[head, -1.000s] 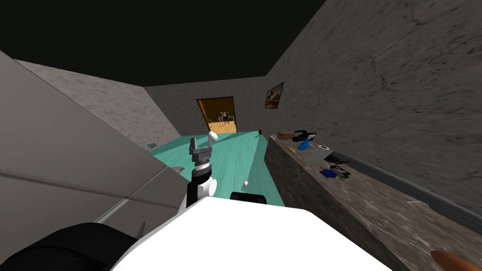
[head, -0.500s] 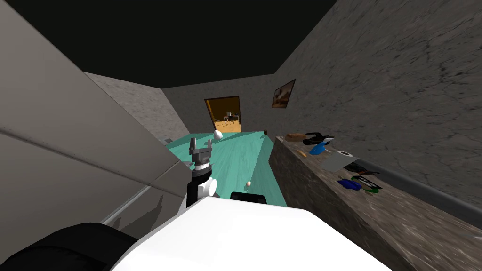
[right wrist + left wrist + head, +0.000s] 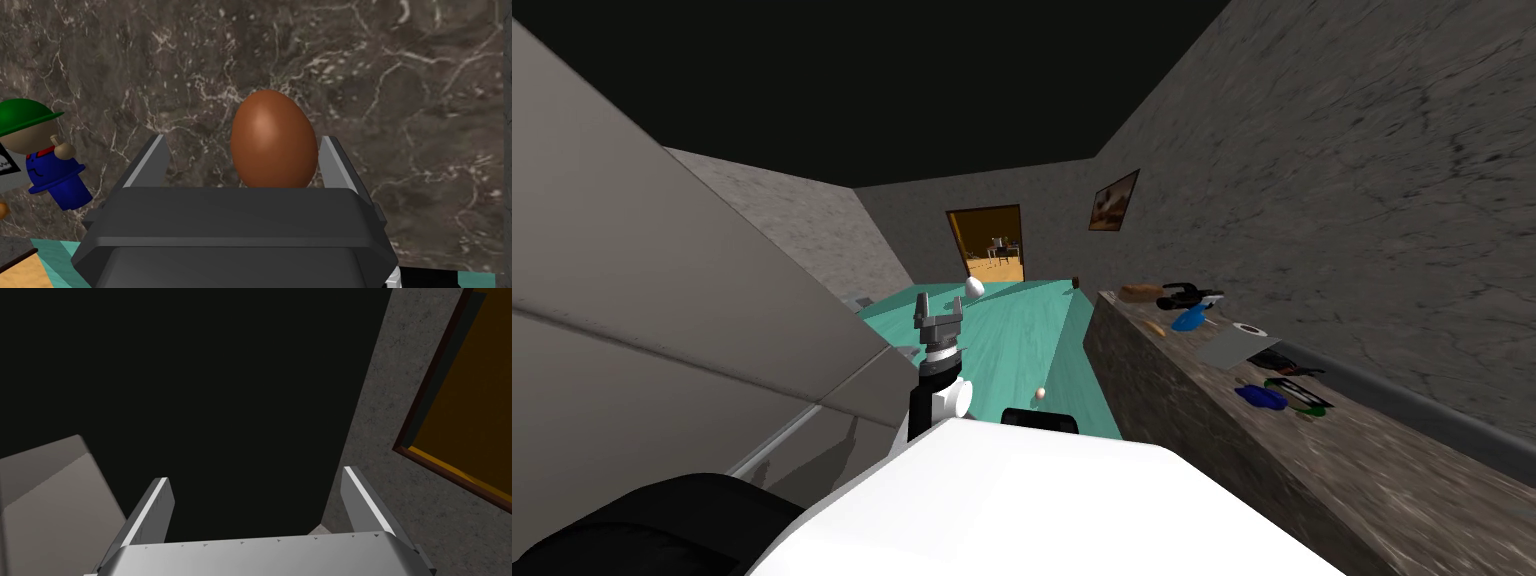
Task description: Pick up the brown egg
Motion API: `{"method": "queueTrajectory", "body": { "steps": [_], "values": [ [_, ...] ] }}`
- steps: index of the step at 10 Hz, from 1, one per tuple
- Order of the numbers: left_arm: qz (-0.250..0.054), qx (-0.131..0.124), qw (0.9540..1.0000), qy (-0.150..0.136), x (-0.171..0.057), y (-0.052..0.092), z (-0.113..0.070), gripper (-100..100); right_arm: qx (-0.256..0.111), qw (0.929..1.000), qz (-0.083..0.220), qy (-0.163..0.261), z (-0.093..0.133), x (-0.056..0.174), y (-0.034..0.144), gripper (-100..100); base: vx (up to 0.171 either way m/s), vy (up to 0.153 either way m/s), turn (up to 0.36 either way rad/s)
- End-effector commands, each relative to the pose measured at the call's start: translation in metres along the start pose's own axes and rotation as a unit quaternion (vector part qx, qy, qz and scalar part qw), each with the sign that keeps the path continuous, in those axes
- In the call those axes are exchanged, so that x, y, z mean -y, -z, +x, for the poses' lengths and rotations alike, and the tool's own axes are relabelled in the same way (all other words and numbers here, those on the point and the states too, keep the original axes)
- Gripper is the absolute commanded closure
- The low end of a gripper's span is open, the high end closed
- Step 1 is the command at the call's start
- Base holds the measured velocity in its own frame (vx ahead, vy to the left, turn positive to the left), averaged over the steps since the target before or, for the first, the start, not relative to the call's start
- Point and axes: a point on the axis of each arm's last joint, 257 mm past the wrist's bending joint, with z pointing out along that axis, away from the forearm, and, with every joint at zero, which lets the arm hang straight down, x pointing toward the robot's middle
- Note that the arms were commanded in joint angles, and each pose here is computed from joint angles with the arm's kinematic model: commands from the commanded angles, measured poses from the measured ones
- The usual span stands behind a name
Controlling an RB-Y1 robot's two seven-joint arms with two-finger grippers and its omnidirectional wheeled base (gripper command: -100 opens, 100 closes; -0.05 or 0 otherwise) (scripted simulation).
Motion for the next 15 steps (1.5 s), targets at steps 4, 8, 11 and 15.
{"method": "queueTrajectory", "body": {
  "steps": [4,8,11,15],
  "values": [
    [0.000,0.000,1.0000,0.000,0.000,0.000,0.000,0,-0.002,1.0000,0.001,0.007,0.011,-0.008,-0.004,-100,0.031,0.005,-0.007],
    [0.000,0.000,1.0000,0.000,0.000,0.000,0.000,0,-0.002,1.0000,-0.001,0.005,0.017,-0.021,-0.007,-100,0.033,0.005,-0.006],
    [0.000,0.000,1.0000,0.000,0.000,0.000,0.000,0,0.009,1.0000,0.001,0.003,0.012,-0.029,-0.014,-100,0.039,0.008,-0.013],
    [0.000,0.000,1.0000,0.000,0.000,0.000,0.000,0,0.009,0.9999,-0.004,0.000,0.013,-0.039,-0.014,100,0.027,0.005,-0.007]
  ]
}}
